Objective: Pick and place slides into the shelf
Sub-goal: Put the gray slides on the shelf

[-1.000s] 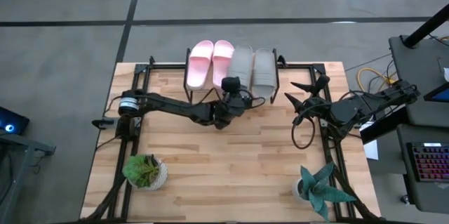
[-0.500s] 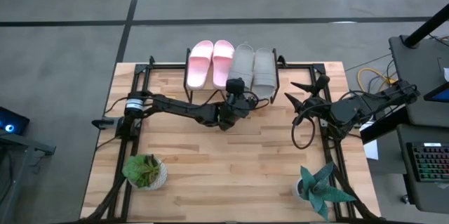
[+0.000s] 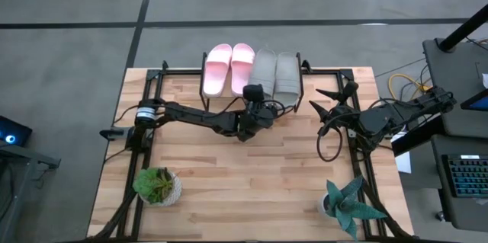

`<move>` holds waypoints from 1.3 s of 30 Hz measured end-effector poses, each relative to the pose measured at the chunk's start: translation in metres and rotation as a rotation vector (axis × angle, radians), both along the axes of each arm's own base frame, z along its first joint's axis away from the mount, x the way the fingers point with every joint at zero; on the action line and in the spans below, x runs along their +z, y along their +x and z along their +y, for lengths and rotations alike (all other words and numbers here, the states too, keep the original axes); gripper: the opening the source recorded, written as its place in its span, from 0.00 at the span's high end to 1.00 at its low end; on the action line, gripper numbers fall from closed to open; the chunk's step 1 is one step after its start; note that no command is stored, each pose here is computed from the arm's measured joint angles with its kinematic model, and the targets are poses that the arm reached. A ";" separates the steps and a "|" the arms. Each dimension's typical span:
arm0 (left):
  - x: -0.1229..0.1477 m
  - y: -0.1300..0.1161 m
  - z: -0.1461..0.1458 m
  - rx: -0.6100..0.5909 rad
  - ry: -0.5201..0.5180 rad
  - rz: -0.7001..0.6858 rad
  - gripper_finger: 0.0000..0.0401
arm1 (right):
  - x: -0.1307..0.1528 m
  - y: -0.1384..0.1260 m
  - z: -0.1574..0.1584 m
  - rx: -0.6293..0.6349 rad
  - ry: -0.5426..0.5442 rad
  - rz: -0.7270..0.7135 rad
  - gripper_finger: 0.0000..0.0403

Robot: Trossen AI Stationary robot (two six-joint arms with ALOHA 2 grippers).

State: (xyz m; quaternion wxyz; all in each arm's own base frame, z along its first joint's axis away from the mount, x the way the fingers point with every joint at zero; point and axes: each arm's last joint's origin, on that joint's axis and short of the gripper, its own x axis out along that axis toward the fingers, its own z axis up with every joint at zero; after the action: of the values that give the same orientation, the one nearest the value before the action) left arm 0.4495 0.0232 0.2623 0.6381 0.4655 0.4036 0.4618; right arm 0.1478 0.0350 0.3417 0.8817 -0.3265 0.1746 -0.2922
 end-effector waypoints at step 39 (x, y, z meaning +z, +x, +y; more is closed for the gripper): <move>-0.017 0.007 0.006 -0.072 -0.092 -0.115 0.79 | -0.001 0.000 0.000 -0.002 0.018 -0.009 0.53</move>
State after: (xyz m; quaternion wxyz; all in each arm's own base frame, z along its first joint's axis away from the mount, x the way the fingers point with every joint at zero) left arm 0.4567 0.0288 0.2458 0.6971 0.4227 0.3700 0.4455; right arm 0.1480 0.0351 0.3408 0.8850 -0.3172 0.1736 -0.2932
